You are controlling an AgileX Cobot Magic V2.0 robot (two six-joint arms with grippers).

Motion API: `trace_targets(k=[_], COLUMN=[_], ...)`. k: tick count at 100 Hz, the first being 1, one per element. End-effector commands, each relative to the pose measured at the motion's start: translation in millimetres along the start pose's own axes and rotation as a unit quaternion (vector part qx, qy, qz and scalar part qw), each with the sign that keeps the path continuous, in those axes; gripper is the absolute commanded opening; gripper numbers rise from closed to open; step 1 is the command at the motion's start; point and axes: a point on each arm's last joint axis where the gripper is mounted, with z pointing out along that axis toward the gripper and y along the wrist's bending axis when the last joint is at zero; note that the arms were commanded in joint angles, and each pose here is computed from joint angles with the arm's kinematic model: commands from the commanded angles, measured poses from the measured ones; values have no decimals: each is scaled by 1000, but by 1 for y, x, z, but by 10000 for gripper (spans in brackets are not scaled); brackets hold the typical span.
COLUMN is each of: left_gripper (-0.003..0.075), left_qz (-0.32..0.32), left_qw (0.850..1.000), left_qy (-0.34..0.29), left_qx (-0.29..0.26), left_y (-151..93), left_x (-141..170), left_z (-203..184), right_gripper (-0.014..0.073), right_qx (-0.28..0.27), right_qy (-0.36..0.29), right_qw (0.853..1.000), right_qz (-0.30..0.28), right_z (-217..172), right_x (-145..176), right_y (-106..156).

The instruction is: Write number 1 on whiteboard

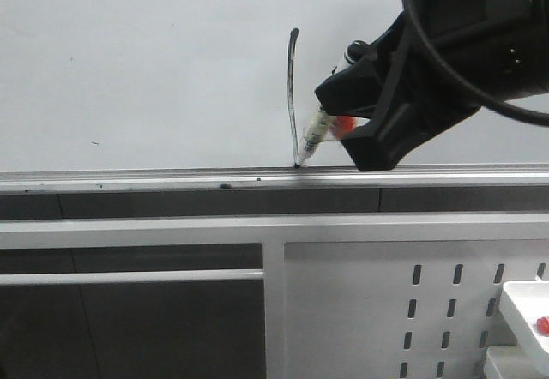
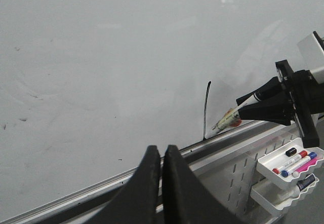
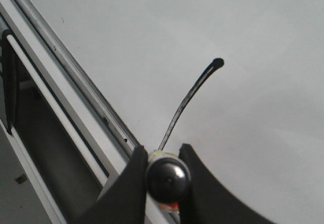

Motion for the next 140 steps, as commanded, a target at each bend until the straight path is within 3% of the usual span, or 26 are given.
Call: trace_targets(k=[1,26,40,52,62,79,109,140], left_gripper=[-20,-9,105,186,222,225,226,225], left_qz=[-8,-18,-42,-2,69,141,183,176], left_qw=[998,998,998,997,989,963,939,935], left_qy=[-55,-55,-35,12,73,152,161,164], left_qx=[16,21,39,73,108,175,244,261], left_y=[-2,-3,-6,-17,-28,-47,-68,-74], left_x=[-14,-15,-21,-31,-43,-64,-84,-94], left_z=[-7,-7,-5,8,26,62,100,111], right_gripper=[-76,-77,-77,-77,-77,-77,-77,-77], right_qx=[43,-78,-110,-124,-136,-145,-190,-207], right_qy=[-78,-122,-134,-132,-123,-123,-126,-151], right_qw=[996,989,984,983,982,981,973,967], right_qz=[11,4,24,46,43,40,19,1], right_z=[-11,-69,-92,-102,-106,-108,-112,-111], right_x=[-28,-67,-75,-86,-106,-138,-166,-172], right_y=[-13,26,31,27,19,8,16,30])
